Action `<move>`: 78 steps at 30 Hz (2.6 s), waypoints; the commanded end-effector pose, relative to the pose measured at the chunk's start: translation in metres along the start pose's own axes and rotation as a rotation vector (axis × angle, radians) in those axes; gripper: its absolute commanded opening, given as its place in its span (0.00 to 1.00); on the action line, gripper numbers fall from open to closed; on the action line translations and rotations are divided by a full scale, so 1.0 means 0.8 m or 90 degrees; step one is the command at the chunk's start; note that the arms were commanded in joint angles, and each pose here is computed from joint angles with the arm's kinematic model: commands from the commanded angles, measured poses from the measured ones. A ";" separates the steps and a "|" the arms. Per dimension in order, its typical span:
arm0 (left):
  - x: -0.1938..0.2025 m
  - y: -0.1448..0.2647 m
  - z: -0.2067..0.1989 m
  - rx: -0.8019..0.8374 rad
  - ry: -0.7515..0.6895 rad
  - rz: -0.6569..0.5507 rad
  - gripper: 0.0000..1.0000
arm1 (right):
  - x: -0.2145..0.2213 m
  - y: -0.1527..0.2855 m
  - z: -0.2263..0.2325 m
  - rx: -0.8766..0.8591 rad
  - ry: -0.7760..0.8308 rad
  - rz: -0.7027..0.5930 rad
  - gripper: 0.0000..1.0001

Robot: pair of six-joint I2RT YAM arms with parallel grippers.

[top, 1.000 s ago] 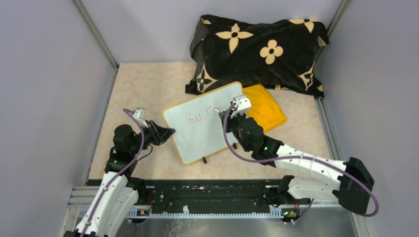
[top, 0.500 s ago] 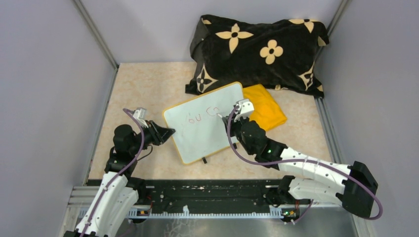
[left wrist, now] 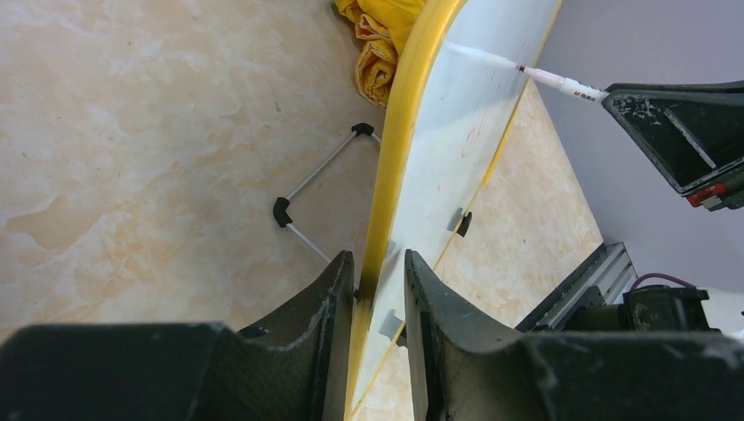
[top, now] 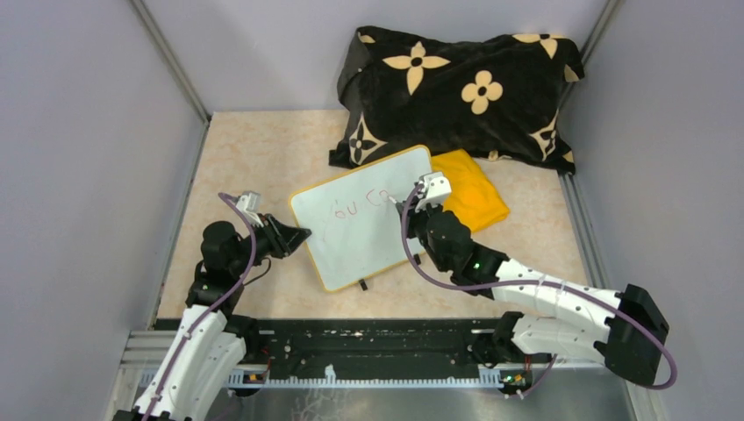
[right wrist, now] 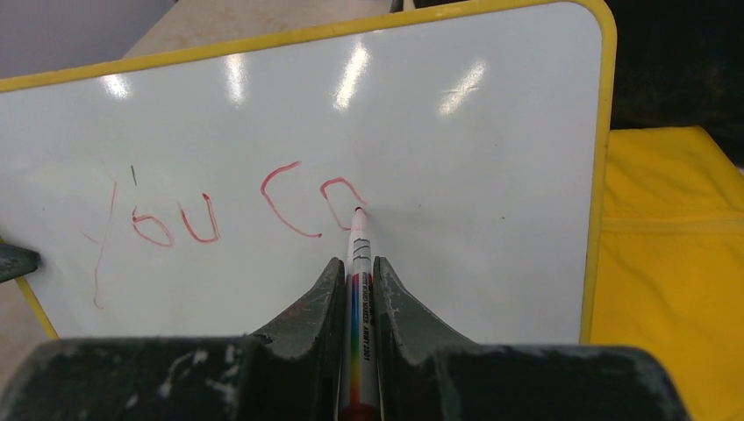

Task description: Write a sentence on the whiteboard

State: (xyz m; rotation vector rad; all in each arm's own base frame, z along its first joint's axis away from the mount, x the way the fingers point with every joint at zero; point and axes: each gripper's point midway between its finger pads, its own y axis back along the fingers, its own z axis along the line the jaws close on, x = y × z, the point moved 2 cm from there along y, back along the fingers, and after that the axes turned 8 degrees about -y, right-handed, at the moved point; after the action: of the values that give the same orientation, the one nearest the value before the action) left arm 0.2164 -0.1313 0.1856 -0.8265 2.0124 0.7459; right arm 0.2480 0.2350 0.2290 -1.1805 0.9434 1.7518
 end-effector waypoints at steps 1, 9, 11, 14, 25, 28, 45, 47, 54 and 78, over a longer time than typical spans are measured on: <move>-0.006 0.000 -0.003 0.009 -0.010 -0.015 0.33 | -0.051 -0.009 0.014 -0.010 -0.028 -0.068 0.00; -0.006 0.000 -0.003 0.010 -0.010 -0.015 0.33 | -0.054 -0.013 0.017 -0.013 -0.026 -0.070 0.00; -0.006 0.000 -0.003 0.010 -0.010 -0.015 0.33 | -0.050 -0.013 0.016 -0.012 -0.024 -0.064 0.00; -0.006 0.000 -0.003 0.010 -0.010 -0.014 0.33 | -0.041 -0.011 0.012 -0.009 -0.025 -0.054 0.00; -0.006 0.000 -0.003 0.011 -0.010 -0.014 0.33 | -0.013 0.006 -0.005 -0.002 -0.035 -0.023 0.00; -0.006 0.000 -0.004 0.012 -0.010 -0.015 0.33 | -0.014 0.008 -0.006 -0.003 -0.036 -0.022 0.00; -0.006 0.001 -0.004 0.012 -0.011 -0.015 0.34 | -0.078 0.007 0.005 -0.010 -0.046 -0.111 0.00; -0.006 0.000 -0.004 0.012 -0.010 -0.014 0.34 | -0.079 0.004 0.007 -0.011 -0.047 -0.114 0.00; -0.006 0.000 -0.004 0.014 -0.011 -0.015 0.34 | -0.083 -0.005 0.006 -0.007 -0.046 -0.121 0.00; -0.005 0.000 -0.004 0.015 -0.010 -0.014 0.34 | -0.015 0.003 -0.020 0.014 -0.054 -0.030 0.00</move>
State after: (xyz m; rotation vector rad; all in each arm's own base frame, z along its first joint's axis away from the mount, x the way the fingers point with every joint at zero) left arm 0.2163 -0.1315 0.1858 -0.8257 2.0123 0.7445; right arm 0.2573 0.2226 0.2362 -1.1276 0.8996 1.7226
